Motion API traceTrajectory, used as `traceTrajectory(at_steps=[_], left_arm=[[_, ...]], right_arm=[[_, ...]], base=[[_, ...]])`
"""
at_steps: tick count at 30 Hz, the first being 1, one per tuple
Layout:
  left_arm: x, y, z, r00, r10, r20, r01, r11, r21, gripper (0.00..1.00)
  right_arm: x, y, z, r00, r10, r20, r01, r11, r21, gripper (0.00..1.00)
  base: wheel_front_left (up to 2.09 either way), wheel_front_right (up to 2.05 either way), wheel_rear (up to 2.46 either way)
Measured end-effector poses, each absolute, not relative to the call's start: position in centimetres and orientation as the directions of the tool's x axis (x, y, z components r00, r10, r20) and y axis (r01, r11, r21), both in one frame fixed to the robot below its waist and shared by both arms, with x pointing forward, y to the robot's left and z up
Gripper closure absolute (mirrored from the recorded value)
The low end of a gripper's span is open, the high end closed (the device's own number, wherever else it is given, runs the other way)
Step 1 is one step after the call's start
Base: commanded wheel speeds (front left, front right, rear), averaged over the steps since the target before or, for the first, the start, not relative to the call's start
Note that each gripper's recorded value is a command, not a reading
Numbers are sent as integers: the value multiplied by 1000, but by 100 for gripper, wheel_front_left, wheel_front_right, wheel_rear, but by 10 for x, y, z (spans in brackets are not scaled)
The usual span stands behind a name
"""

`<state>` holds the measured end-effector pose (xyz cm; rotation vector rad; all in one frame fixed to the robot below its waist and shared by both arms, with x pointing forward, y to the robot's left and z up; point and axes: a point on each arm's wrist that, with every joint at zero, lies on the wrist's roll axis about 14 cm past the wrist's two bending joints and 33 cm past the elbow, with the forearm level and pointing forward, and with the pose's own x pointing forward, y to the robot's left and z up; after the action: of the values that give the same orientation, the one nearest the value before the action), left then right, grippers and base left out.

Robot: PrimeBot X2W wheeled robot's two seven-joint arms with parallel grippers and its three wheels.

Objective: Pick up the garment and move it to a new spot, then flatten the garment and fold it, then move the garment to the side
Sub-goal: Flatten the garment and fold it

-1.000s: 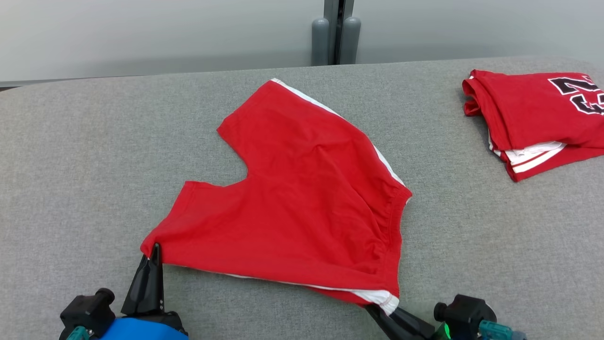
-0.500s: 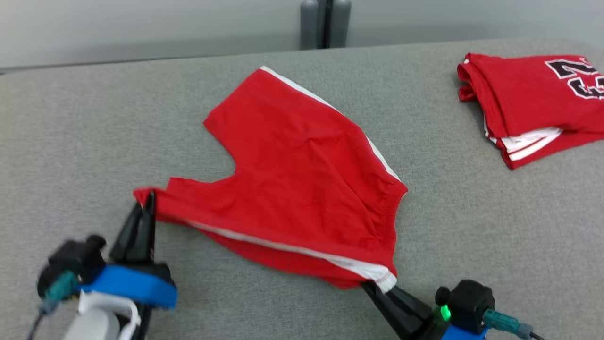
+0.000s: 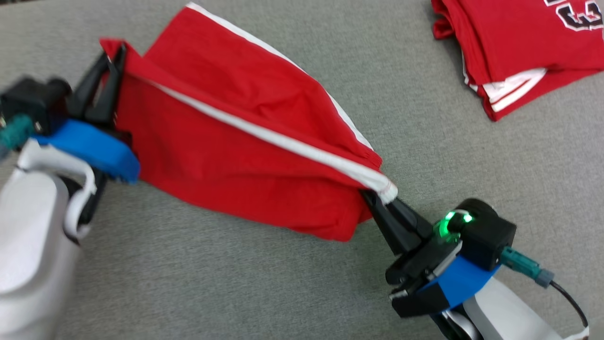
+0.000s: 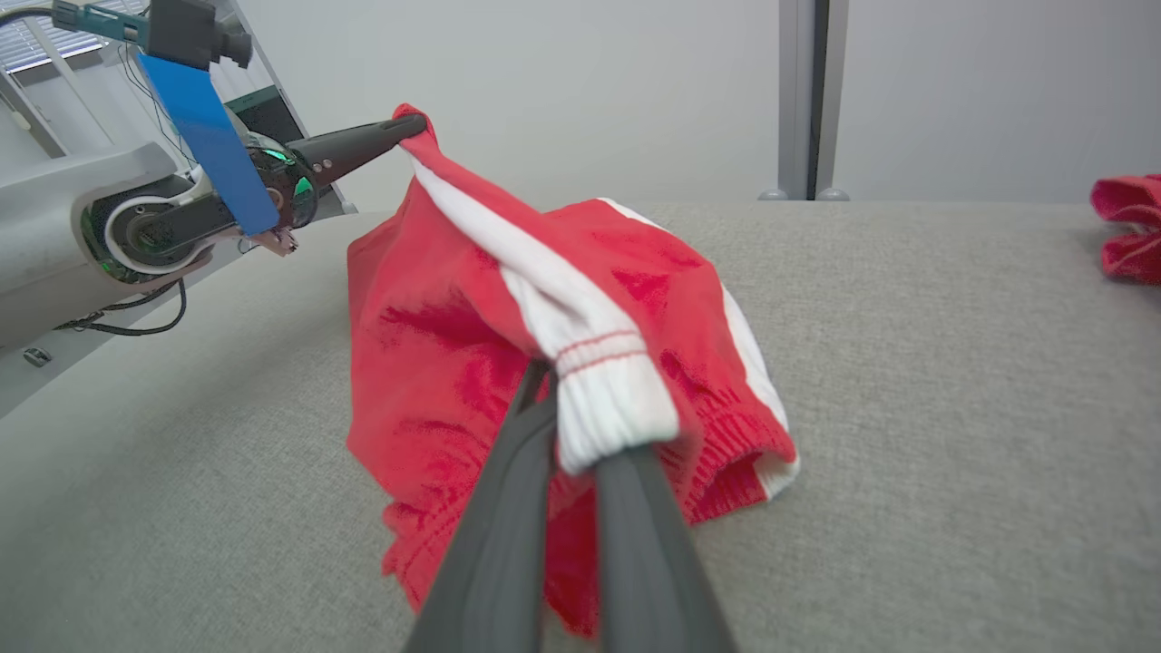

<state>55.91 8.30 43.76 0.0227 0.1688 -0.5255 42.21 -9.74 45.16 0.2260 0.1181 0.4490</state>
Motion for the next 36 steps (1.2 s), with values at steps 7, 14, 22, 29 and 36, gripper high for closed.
traceTrajectory(at_steps=[7, 14, 22, 29, 36], left_arm=[[604, 53, 418, 803, -554, -219, 570, 822, 12, 100], [630, 33, 392, 758, -591, -275, 619, 785, 19, 100], [637, 24, 375, 740, -602, -300, 631, 775, 2, 100], [637, 30, 382, 752, -593, -288, 622, 783, 11, 0], [641, 48, 427, 806, -565, -179, 581, 813, 51, 0]], right_arm=[[447, -111, 441, 924, 377, -64, -354, 908, 226, 100], [466, -120, 428, 944, 320, -75, -296, 928, 226, 100], [471, -121, 413, 948, 298, -114, -266, 936, 229, 100], [467, -119, 419, 948, 300, -110, -269, 936, 228, 0], [441, -146, 430, 976, 193, -104, -163, 956, 244, 0]], base=[[0, 0, 0], [0, 0, 0], [0, 0, 0], [0, 0, 0], [0, 0, 0]])
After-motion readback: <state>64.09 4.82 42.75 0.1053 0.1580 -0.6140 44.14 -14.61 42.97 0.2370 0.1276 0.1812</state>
